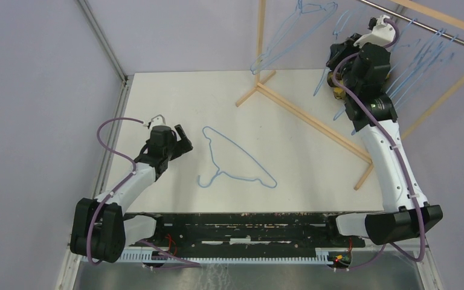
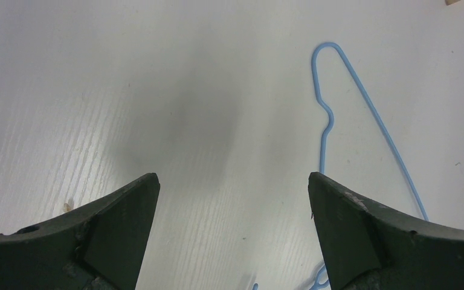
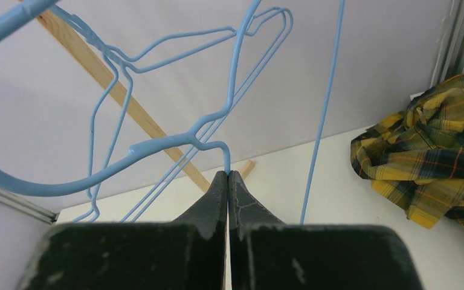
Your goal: Organize the hangers
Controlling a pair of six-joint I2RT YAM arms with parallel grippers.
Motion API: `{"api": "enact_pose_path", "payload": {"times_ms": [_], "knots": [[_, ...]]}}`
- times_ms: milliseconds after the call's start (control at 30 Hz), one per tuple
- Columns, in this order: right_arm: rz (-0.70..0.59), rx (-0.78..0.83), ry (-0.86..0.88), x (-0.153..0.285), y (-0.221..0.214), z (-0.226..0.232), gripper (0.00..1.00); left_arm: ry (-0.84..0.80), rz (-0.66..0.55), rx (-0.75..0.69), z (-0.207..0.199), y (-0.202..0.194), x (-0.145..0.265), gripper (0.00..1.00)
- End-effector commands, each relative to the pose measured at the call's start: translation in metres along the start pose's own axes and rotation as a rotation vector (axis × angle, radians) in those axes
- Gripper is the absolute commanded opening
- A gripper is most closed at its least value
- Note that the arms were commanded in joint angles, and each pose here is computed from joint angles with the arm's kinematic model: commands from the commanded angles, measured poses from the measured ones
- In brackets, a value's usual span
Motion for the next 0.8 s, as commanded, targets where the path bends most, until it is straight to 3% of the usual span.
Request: {"api": "enact_pose_path", "payload": {"times_ms": [0,767], "knots": [[-0.081,-0.016,0.066,-0.001,0.022,0.014,0.01,-0.076,-0.088,0.057,-0.014,0.022,0.008,1.00],[-0.222,-0.079,-0.019,-0.039,0.049,0.025,0.01,-0.102,-0.094,0.060,-0.016,0.023,0.013,1.00]]}}
Point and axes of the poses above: each gripper's point midway between its finger pads, its own x axis back along the fingers, its own z axis along the line the jaws close on, y = z × x, the point moved 8 cm from there along x, back along the fingers, and after that the axes turned 9 degrees about -x, right-handed, at the moved point
